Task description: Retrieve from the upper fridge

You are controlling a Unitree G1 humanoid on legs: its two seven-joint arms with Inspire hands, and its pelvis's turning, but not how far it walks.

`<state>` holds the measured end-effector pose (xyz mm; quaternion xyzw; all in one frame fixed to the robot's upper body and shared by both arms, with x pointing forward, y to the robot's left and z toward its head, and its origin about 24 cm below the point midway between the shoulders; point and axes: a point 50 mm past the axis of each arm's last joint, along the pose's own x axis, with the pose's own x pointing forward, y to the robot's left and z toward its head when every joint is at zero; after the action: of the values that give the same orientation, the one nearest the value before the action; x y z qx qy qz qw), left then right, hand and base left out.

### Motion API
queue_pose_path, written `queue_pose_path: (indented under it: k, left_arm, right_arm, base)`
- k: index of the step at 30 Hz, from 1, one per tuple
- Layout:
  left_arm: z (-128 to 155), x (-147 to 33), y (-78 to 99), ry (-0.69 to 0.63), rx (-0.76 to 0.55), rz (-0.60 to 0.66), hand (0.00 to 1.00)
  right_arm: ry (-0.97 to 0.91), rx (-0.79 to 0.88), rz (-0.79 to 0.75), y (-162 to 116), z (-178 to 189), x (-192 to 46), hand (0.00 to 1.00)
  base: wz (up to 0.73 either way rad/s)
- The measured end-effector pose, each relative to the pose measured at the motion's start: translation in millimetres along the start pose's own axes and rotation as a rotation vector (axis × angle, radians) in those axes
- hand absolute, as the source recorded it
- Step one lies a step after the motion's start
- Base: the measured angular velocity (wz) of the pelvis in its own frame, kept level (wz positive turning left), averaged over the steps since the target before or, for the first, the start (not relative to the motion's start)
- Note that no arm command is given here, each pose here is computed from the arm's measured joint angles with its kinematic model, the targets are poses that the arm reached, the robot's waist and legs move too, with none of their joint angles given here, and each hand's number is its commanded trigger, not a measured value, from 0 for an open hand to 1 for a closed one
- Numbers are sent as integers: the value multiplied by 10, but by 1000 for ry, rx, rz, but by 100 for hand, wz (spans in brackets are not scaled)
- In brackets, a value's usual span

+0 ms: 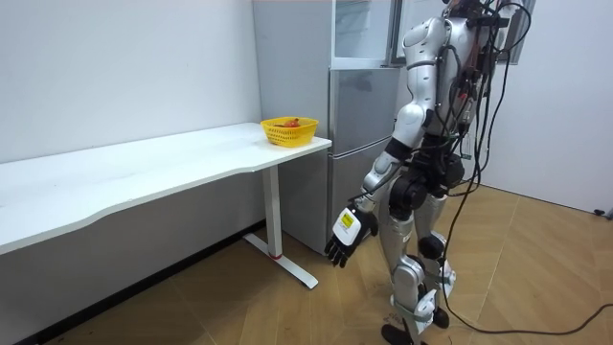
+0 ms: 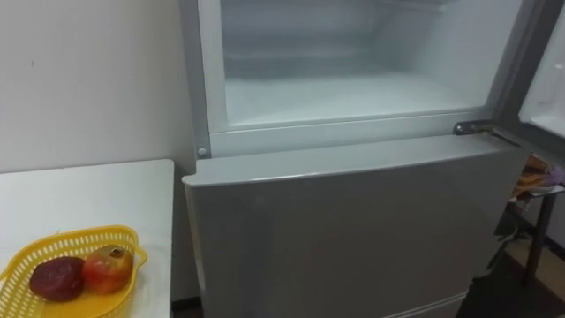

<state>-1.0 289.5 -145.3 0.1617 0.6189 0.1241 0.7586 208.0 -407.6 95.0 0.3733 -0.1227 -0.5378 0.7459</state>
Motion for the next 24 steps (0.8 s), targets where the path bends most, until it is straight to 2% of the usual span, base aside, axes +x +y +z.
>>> queue_pose_path:
  k: [16,24]
  left_arm:
    - [-3,1,64,2,39,17,0]
    - [-13,1,68,4,39,18,0]
  right_arm:
    - [-19,49,-90,66,89,22,0]
    - [-11,155,-142,28,220,71,0]
  base:
    - [0]
    - [1]
